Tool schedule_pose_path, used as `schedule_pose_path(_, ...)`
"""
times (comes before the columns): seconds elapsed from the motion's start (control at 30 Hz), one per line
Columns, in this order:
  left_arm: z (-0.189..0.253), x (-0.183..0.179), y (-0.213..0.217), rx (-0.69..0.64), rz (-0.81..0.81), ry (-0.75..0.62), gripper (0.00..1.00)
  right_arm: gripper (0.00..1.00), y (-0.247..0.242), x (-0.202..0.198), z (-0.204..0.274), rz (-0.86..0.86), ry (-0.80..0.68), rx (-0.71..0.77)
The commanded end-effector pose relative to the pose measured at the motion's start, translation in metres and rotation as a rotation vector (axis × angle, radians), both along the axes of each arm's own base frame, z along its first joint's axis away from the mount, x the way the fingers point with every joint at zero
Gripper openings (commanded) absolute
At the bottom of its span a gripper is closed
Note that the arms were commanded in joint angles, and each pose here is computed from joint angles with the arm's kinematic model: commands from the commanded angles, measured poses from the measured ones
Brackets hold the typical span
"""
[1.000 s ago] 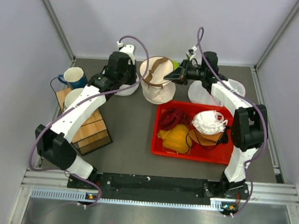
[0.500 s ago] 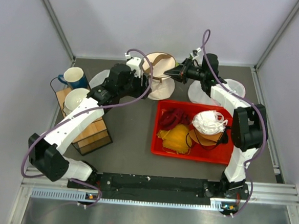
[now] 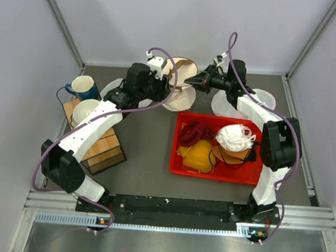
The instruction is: Unzip the laundry bag and remove the bra
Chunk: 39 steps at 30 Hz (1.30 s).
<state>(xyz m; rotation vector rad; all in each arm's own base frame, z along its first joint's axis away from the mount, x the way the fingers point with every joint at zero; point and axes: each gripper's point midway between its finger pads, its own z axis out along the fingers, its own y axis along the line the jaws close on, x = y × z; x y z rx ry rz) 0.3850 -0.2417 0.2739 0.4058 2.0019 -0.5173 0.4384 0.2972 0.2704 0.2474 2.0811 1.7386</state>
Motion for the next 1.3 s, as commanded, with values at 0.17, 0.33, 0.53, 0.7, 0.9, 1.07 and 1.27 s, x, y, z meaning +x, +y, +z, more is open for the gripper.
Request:
schedule_pose_path(0.17, 0.031, 0.014, -0.002, -0.019, -0.006, -0.097, 0.49, 0.00, -0.004, -0.012, 0.052, 0.009, -0.147, 0.046)
schedule_pose_path(0.33, 0.030, 0.022, -0.001, -0.010, 0.010, -0.110, 0.49, 0.00, -0.001, -0.014, 0.057, 0.032, -0.152, 0.088)
schedule_pose_path(0.53, 0.031, 0.026, -0.007, -0.013, -0.010, -0.115, 0.50, 0.00, -0.001, -0.015, 0.059, 0.036, -0.146, 0.111)
schedule_pose_path(0.7, 0.037, 0.029, -0.006, -0.013, 0.001, -0.134, 0.47, 0.00, 0.000, -0.017, 0.063, 0.047, -0.151, 0.122)
schedule_pose_path(0.9, 0.047, 0.024, -0.001, -0.031, 0.010, -0.169, 0.39, 0.00, 0.000, -0.017, 0.062, 0.050, -0.157, 0.122)
schedule_pose_path(1.07, 0.053, 0.020, 0.004, -0.026, 0.020, -0.179, 0.19, 0.00, 0.002, -0.019, 0.058, 0.075, -0.151, 0.137)
schedule_pose_path(1.27, 0.058, 0.019, 0.015, -0.001, 0.060, -0.193, 0.00, 0.00, 0.002, -0.018, 0.049, 0.081, -0.147, 0.123)
